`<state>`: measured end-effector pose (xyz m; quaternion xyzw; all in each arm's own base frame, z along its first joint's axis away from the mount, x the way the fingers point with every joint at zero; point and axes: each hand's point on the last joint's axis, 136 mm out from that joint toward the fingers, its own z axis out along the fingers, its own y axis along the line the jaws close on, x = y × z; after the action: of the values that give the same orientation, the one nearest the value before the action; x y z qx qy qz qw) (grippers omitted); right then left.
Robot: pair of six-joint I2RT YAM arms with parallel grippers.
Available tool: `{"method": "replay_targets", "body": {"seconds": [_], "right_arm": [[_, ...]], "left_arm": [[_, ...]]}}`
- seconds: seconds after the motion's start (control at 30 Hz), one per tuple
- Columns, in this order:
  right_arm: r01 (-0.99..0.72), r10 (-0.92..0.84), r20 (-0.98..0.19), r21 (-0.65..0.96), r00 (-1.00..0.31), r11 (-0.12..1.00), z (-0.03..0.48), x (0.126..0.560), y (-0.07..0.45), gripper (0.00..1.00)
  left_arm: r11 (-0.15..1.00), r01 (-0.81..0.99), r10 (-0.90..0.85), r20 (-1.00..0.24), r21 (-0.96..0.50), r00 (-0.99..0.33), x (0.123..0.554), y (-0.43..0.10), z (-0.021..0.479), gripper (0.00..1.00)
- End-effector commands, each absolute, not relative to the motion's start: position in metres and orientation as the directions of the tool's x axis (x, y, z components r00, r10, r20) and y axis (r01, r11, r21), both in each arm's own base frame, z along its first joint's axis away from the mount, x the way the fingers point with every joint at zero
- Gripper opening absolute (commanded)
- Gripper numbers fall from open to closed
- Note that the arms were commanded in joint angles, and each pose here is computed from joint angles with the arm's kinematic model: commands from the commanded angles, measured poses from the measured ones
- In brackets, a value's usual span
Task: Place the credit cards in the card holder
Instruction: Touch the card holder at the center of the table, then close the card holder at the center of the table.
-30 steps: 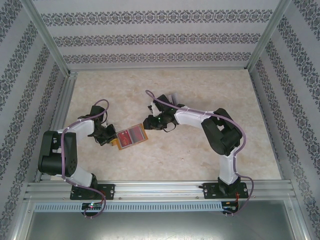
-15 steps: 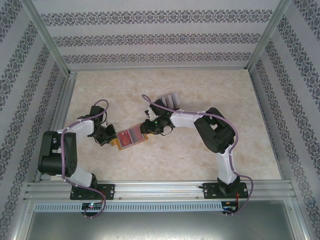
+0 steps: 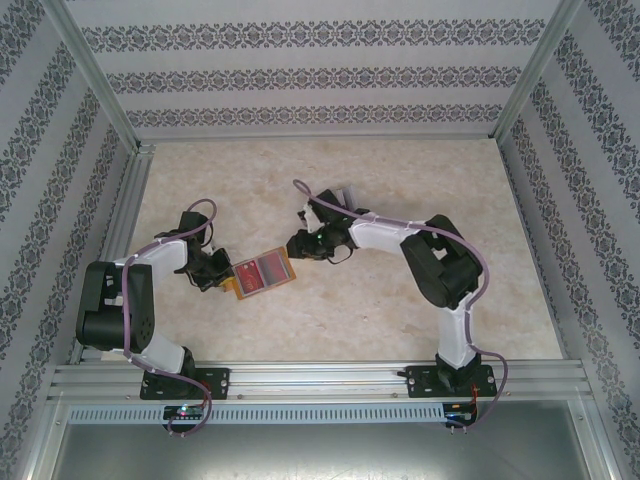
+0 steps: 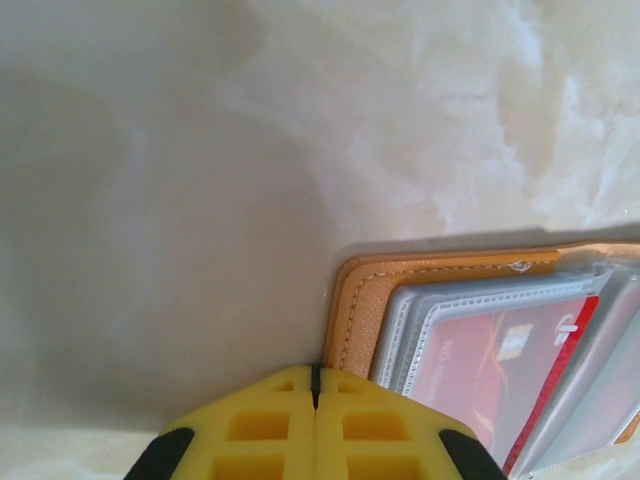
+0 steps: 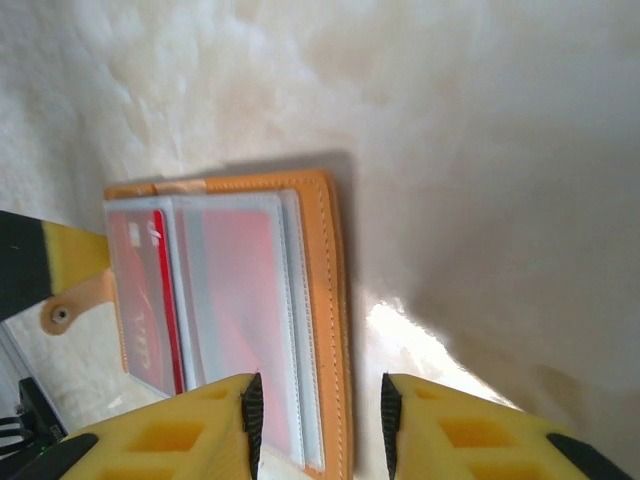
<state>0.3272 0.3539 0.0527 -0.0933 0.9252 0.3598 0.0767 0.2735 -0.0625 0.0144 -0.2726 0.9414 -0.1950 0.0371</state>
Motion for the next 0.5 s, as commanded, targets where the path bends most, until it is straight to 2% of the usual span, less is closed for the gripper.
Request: {"method": "replay_targets", "body": {"seconds": [0.0,0.33,0.4,0.47], "right_arm": [[-0.253,-0.103,-0.263,0.635,-0.959,0.730,0.074,0.334,0.339,0.39],[-0.262,-0.153,-0.218,0.664,-0.964,0.700,0.068,0.306,0.353,0.38],[-0.265,-0.169,-0.206,0.671,-0.964,0.692,0.064,0.300,0.359,0.38],[-0.275,-0.185,-0.204,0.669,-0.961,0.691,0.063,0.295,0.364,0.38]], "left_arm": [[0.767,-0.513,-0.528,0.077,-0.385,-0.846,0.267,-0.068,-0.009,0.00],[0.741,-0.521,-0.536,0.095,-0.424,-0.839,0.259,-0.079,0.002,0.01],[0.743,-0.517,-0.535,0.088,-0.425,-0.840,0.261,-0.079,0.007,0.04],[0.744,-0.512,-0.534,0.079,-0.430,-0.842,0.265,-0.079,0.012,0.13]]}}
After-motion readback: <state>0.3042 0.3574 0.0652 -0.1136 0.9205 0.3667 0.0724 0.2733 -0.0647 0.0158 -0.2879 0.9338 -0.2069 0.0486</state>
